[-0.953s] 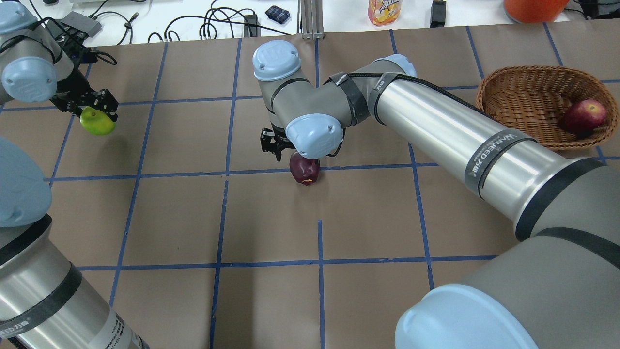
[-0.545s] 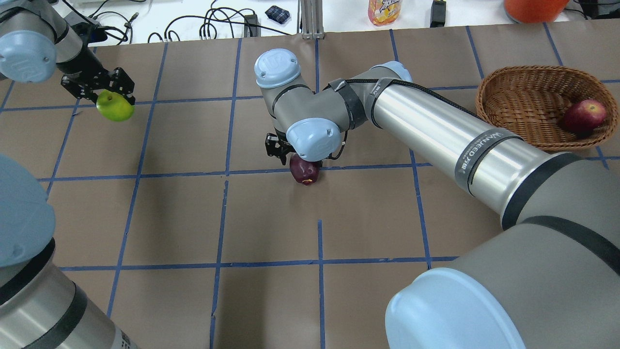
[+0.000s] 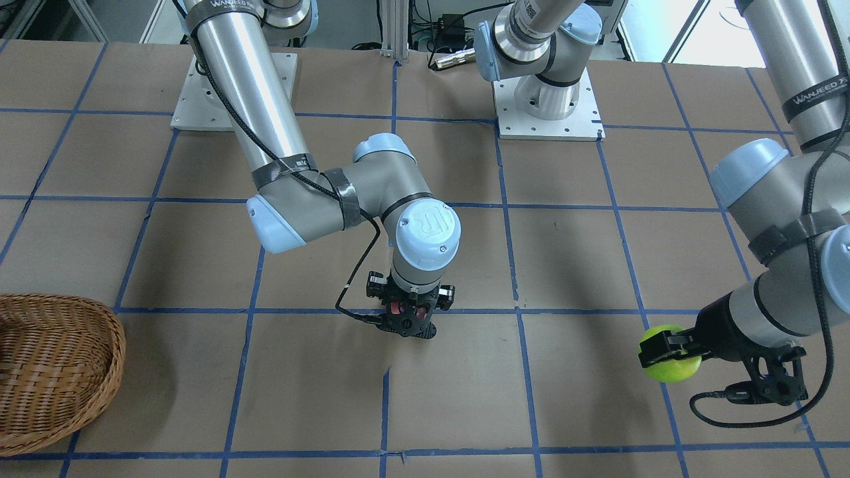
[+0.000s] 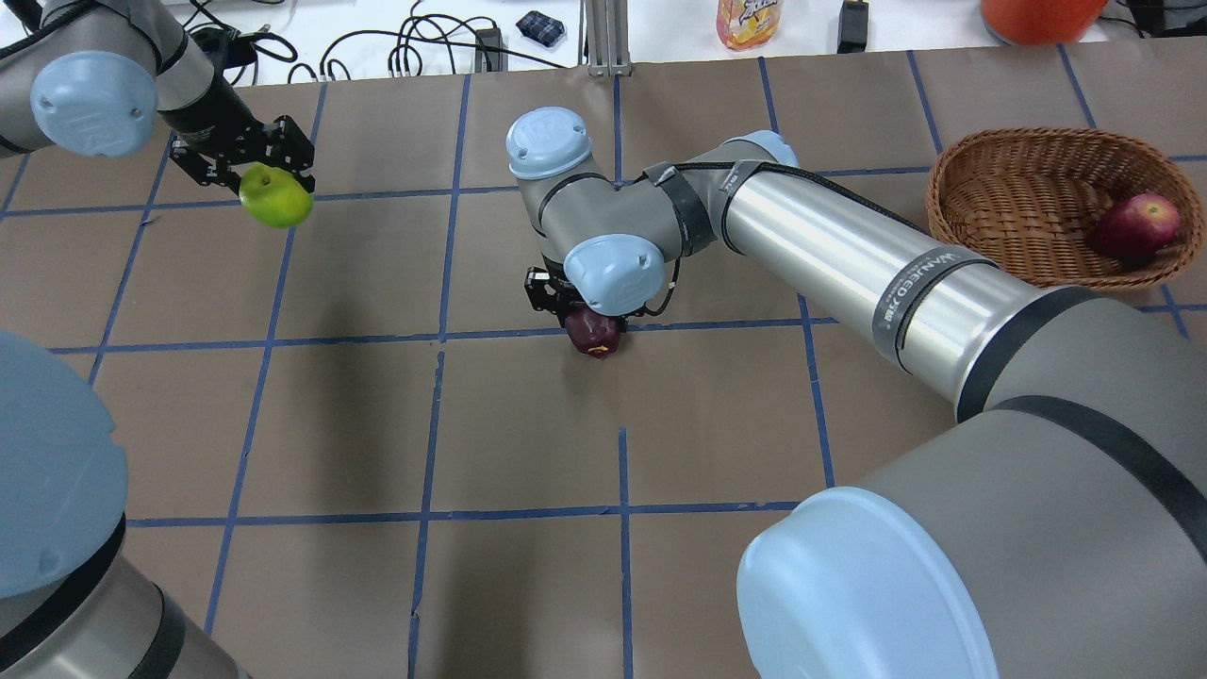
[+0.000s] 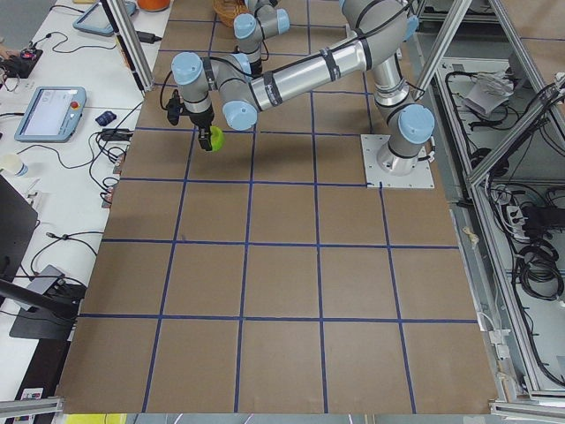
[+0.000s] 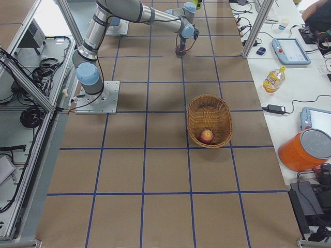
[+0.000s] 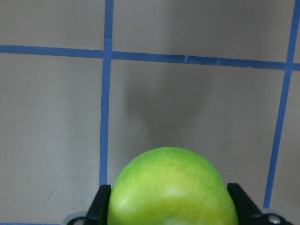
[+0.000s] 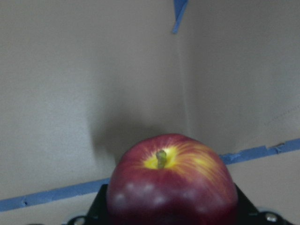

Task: Put all apples into basket
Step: 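Carry the dark red apple to the basket while left gripper moves green apple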

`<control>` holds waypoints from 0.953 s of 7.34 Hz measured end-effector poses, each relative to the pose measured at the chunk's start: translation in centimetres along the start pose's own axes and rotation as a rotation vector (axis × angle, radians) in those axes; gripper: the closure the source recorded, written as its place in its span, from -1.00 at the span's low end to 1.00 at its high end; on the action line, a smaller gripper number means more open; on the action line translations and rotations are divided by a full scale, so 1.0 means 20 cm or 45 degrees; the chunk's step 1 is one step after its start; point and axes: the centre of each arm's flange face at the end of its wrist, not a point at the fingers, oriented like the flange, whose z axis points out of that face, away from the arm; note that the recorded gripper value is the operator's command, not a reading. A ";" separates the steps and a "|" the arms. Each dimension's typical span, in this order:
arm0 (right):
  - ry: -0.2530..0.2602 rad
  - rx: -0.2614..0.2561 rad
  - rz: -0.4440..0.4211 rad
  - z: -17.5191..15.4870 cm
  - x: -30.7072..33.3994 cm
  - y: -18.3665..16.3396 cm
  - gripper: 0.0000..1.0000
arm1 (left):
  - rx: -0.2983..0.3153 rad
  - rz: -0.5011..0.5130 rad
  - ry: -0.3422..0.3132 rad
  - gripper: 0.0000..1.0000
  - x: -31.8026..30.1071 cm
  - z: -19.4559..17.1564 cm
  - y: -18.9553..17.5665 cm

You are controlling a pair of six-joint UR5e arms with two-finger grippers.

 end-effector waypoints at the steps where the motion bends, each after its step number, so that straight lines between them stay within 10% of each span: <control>1: -0.010 0.008 0.029 -0.05 0.07 -0.06 1.00 | -0.003 -0.003 0.013 1.00 0.04 0.01 0.02; 7: -0.055 0.016 0.042 -0.54 1.64 -0.71 1.00 | 0.028 -0.136 0.024 1.00 1.24 0.17 0.25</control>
